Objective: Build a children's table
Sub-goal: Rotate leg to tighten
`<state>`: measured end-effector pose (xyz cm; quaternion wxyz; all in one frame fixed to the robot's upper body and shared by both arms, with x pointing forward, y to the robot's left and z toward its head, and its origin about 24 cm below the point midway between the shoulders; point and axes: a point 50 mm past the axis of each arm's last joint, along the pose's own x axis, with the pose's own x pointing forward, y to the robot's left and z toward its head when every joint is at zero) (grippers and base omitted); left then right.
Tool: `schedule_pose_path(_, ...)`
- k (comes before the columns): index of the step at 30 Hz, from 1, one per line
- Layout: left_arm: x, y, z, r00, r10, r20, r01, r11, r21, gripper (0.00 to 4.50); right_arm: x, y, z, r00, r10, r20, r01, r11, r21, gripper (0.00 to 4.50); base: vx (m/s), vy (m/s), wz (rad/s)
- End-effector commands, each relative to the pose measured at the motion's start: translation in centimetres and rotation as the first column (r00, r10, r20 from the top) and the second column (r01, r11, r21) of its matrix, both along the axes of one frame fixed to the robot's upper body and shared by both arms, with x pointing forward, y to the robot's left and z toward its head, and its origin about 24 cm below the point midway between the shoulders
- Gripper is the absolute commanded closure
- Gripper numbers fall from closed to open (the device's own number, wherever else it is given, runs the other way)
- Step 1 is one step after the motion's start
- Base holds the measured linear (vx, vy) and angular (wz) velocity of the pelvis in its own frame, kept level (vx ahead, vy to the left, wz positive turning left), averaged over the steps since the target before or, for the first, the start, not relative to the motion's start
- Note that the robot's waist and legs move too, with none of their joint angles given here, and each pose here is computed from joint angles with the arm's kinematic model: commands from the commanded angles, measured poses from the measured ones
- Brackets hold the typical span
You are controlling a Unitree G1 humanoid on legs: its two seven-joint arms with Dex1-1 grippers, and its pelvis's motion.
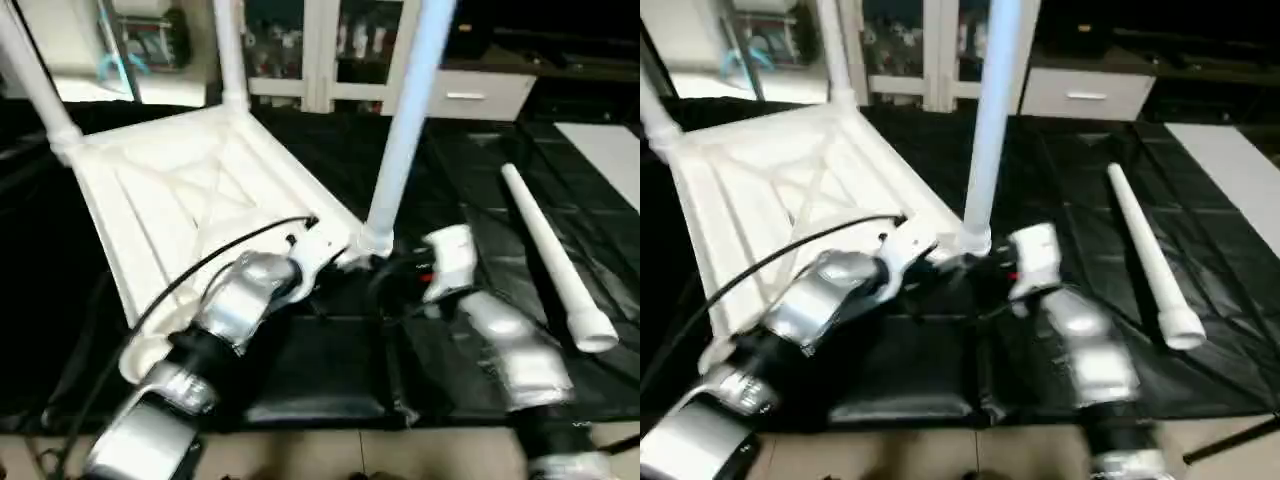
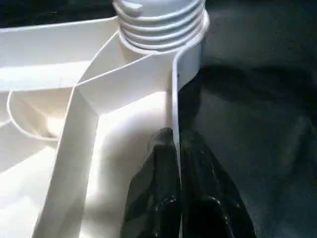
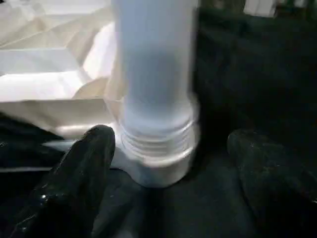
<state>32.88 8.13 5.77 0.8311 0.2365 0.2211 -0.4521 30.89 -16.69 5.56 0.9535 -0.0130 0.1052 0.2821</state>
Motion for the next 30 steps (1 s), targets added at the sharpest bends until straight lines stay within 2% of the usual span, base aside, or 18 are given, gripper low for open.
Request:
schedule_pose_path(1,-1.4,0.2,-1.1,0.992,-0.1,-0.073,0.102,0.994,0.033,4.5,-0.4,-0.9,1.0,0.992,0.124,-0.015,-0.125,0.992,-0.021,0.25,0.0,0.0,0.0)
schedule_pose_path(4,-2.0,0.7,-1.0,0.983,-0.16,-0.095,0.164,0.986,0.036,4.5,-0.8,-2.3,1.7,0.975,0.219,-0.026,-0.22,0.971,-0.092,0.08,0.0,0.0,0.0)
schedule_pose_path(5,-2.4,1.0,-0.9,0.974,-0.202,-0.105,0.207,0.978,0.038,4.5,-1.1,-3.2,2.2,0.958,0.283,-0.039,-0.286,0.948,-0.137,0.08,0.0,0.0,0.0)
schedule_pose_path(7,-2.6,1.2,-0.9,0.969,-0.221,-0.108,0.226,0.973,0.041,4.5,-1.4,-3.4,2.5,0.944,0.326,-0.057,-0.331,0.934,-0.138,0.08,0.0,0.0,0.0)
schedule_pose_path(8,-3.0,1.2,-0.8,0.955,-0.275,-0.112,0.28,0.959,0.033,4.5,-2.0,-3.5,2.7,0.911,0.402,-0.09,-0.411,0.904,-0.118,0.08,0.0,0.0,0.0)
schedule_pose_path(10,-3.3,1.2,-0.7,0.944,-0.307,-0.124,0.312,0.95,0.026,4.5,-2.4,-3.4,2.8,0.883,0.455,-0.114,-0.465,0.88,-0.097,0.08,0.0,0.0,0.0)
schedule_pose_path(11,-3.8,1.0,-0.5,0.919,-0.373,-0.127,0.377,0.926,0.003,4.5,-2.9,-3.1,2.8,0.838,0.526,-0.143,-0.539,0.839,-0.074,0.08,0.0,0.0,0.0)
schedule_pose_path(12,-3.9,0.9,-0.5,0.916,-0.379,-0.128,0.383,0.924,0.0,4.5,-3.0,-3.1,2.8,0.834,0.532,-0.145,-0.545,0.835,-0.073,0.08,0.0,0.0,0.0)
schedule_pose_path(15,-4.8,0.4,-0.3,0.867,-0.475,-0.15,0.476,0.879,-0.032,4.5,-3.2,-2.3,2.5,0.773,0.612,-0.171,-0.628,0.776,-0.06,0.08,0.0,0.0,0.0)
schedule_pose_path(17,-5.0,0.2,-0.3,0.854,-0.498,-0.153,0.499,0.866,-0.038,4.5,-3.0,-2.0,2.3,0.752,0.635,-0.179,-0.653,0.754,-0.066,0.08,0.0,0.0,0.0)
schedule_pose_path(22,-5.0,-0.2,-0.2,0.833,-0.532,-0.154,0.534,0.845,-0.027,4.5,-2.1,-1.4,2.2,0.749,0.637,-0.18,-0.659,0.743,-0.114,0.08,0.0,0.0,0.0)
schedule_pose_path(24,-5.1,-0.2,-0.2,0.824,-0.544,-0.159,0.548,0.836,-0.019,4.5,-1.9,-1.2,2.0,0.736,0.652,-0.182,-0.676,0.722,-0.15,0.08,0.0,0.0,0.0)
schedule_pose_path(25,-5.1,-0.1,-0.1,0.818,-0.552,-0.162,0.558,0.83,-0.01,4.5,-2.0,-1.1,1.9,0.712,0.674,-0.196,-0.702,0.691,-0.173,0.08,0.0,0.0,0.0)
schedule_pose_path(27,-5.0,0.0,-0.1,0.814,-0.557,-0.165,0.564,0.826,-0.002,4.5,-2.2,-1.0,1.7,0.68,0.701,-0.217,-0.733,0.656,-0.178,0.08,0.0,0.0,0.0)
schedule_pose_path(30,-5.1,0.2,-0.1,0.813,-0.557,-0.168,0.566,0.824,0.003,4.5,-2.1,-1.1,1.6,0.662,0.713,-0.232,-0.749,0.637,-0.182,0.08,0.0,0.0,0.0)
